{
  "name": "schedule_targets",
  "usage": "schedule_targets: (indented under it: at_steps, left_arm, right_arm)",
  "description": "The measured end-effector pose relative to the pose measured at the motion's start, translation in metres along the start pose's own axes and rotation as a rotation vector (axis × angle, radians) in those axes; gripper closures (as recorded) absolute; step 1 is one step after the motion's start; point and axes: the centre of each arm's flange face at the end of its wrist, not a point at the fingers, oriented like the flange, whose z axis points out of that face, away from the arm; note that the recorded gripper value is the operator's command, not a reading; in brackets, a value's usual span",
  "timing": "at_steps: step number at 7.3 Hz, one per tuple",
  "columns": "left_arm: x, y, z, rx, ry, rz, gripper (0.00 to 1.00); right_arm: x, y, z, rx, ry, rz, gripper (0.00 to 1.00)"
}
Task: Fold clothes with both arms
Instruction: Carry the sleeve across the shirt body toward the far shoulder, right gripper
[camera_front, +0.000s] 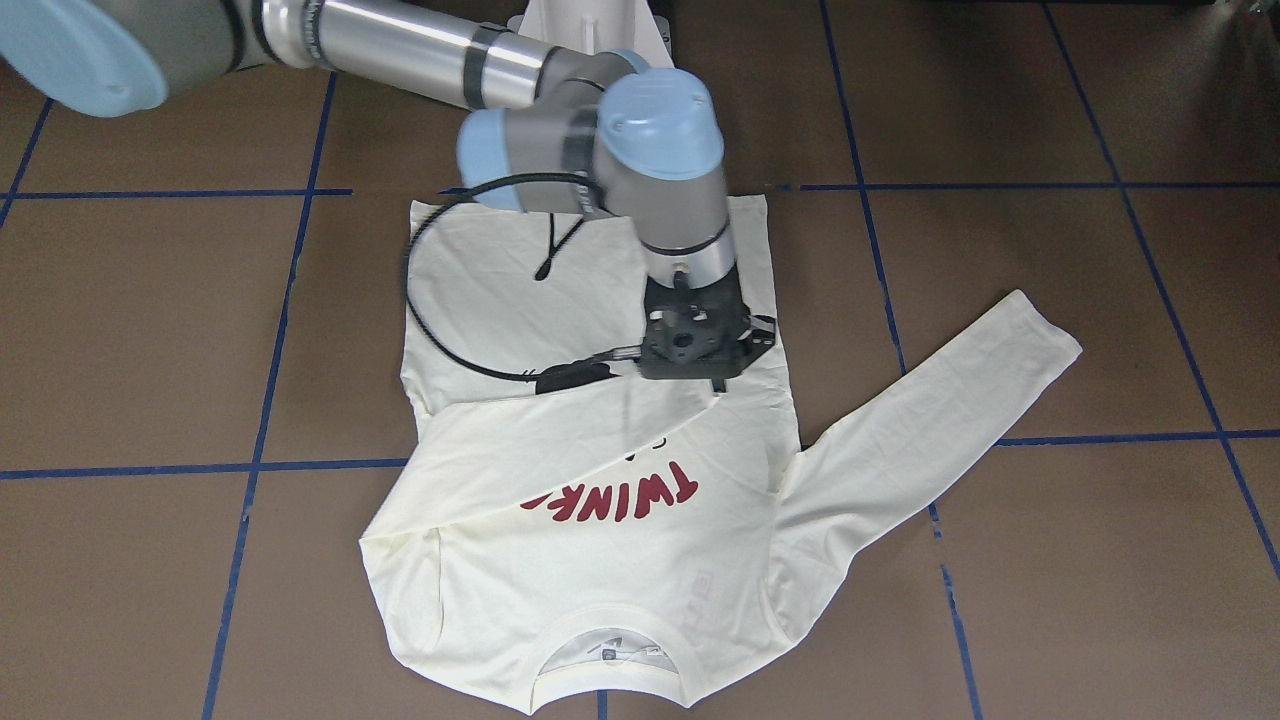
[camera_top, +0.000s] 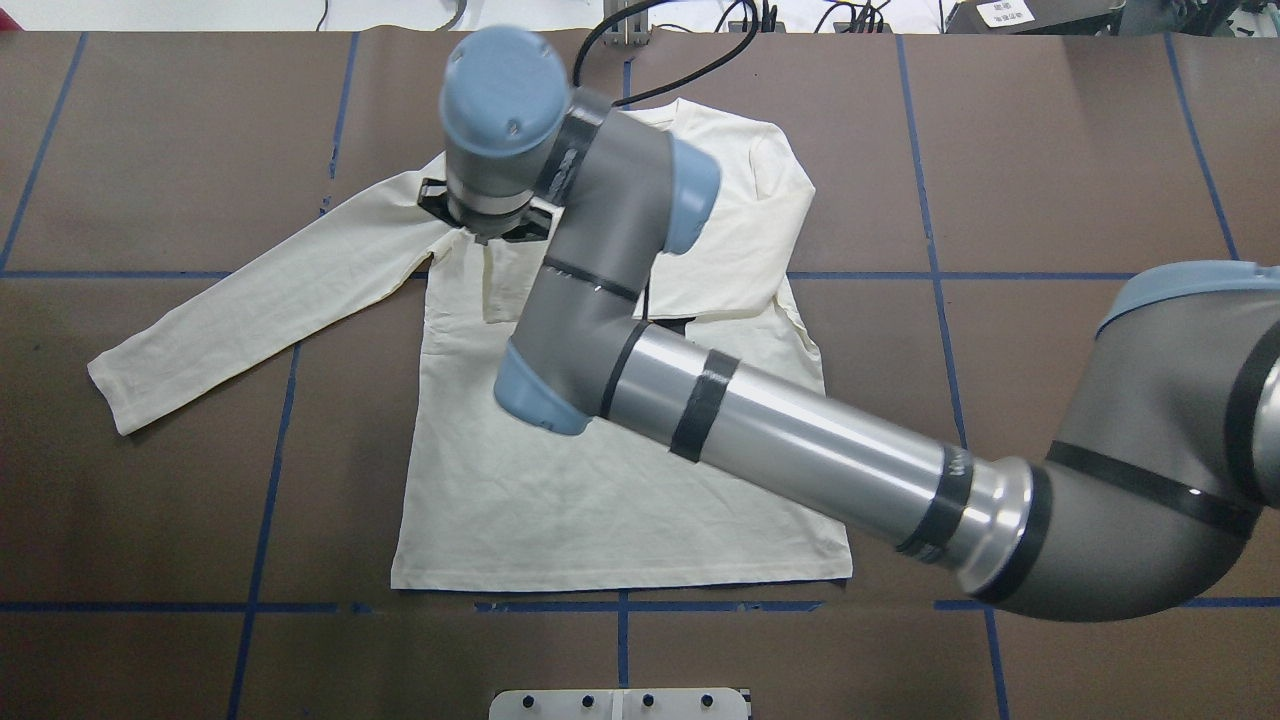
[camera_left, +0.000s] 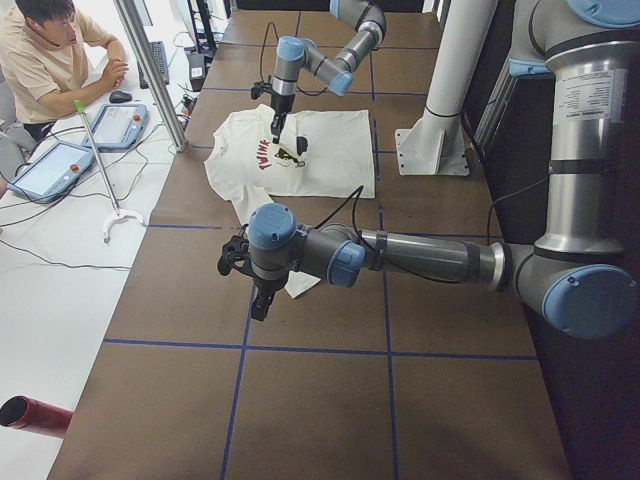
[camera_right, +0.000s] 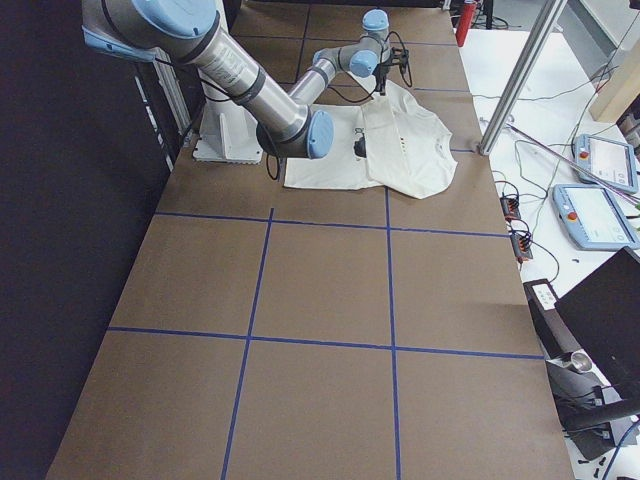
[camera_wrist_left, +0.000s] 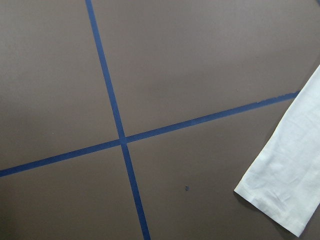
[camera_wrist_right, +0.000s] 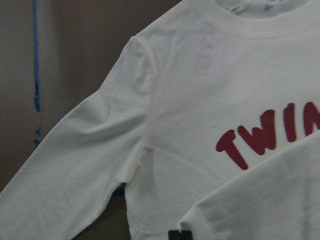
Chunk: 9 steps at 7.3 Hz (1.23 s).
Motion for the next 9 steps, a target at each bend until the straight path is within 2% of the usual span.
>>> schedule_targets:
  at_steps: [1,2,3,4,6,7,9]
  left_arm:
    - [0.001,0.0,-0.001,0.003,0.0,0.003,0.0]
    - [0.001,-0.001,-0.001,0.005,0.001,0.005,0.0]
    - [0.002,-0.001,-0.002,0.006,0.001,0.006,0.0]
    - [0.003,-0.002,-0.002,0.009,0.002,0.005,0.0]
    - [0.019,-0.008,0.006,0.029,0.021,-0.011,0.0]
    - [0.038,-0.011,0.025,0.016,0.041,-0.066,0.0]
    - [0.076,-0.013,0.088,-0.063,0.082,-0.206,0.01]
  right_arm:
    - [-0.021,0.026,0.02,0.032,-0.019,-0.015,0.82]
    - [-0.036,0.04,0.026,0.046,-0.03,-0.024,0.5]
    - [-0.043,0.048,0.032,0.057,-0.027,-0.027,0.23]
    - [-0.044,0.051,0.04,0.069,-0.019,-0.02,0.02]
    - [-0.042,0.043,0.042,0.092,-0.026,0.021,0.01]
    - [-0.036,0.025,0.031,0.096,-0.043,0.063,0.01]
    - [0.037,-0.035,-0.008,0.052,-0.056,0.128,0.01]
